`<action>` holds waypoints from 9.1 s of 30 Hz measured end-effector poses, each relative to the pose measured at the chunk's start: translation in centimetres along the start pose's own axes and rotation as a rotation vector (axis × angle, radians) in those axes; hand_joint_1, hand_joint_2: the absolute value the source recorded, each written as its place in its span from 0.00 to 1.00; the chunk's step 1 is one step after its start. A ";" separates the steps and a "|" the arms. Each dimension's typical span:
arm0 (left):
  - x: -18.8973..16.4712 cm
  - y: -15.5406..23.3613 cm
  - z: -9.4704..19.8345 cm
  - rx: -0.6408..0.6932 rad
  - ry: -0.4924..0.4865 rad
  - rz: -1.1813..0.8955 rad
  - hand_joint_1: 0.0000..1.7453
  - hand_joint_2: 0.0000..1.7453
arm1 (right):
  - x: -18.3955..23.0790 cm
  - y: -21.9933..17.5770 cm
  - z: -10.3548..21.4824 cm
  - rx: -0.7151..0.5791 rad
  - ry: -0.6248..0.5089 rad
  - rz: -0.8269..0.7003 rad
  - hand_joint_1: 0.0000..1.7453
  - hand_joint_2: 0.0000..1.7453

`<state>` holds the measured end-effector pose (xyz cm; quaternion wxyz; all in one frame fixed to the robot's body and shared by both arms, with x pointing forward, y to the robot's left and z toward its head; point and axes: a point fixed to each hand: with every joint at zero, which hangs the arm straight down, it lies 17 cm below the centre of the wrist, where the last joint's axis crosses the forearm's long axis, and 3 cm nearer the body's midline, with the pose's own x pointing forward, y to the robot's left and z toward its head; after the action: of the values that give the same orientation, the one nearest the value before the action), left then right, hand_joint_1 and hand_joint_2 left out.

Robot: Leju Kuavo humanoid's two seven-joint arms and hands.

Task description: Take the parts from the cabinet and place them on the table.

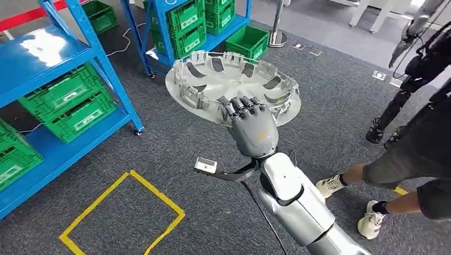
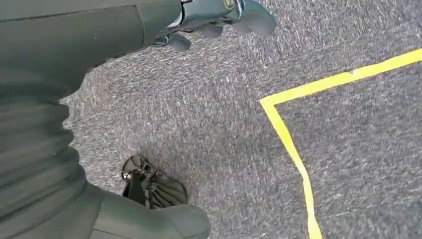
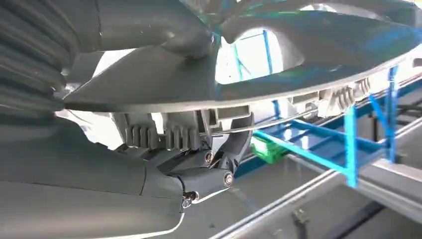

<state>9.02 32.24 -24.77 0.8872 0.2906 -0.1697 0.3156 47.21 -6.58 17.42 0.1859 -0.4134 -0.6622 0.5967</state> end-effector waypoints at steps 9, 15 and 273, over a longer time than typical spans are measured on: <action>-0.8 0.7 0.0 0.034 0.029 -0.020 0.00 1.00 | 0.8 0.9 0.5 0.027 -0.013 -0.050 1.00 1.00; -1.2 0.7 0.2 0.040 0.048 -0.023 0.00 1.00 | 1.2 0.9 0.4 0.029 -0.014 -0.058 1.00 1.00; -0.8 -0.6 0.3 -0.038 0.022 -0.006 0.00 1.00 | 2.7 5.2 2.3 0.116 -0.028 -0.118 1.00 1.00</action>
<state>8.80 31.25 -25.16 0.8952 0.2709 -0.1650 0.3129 45.57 -6.23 11.38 0.2350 -0.3538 -0.6523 0.6277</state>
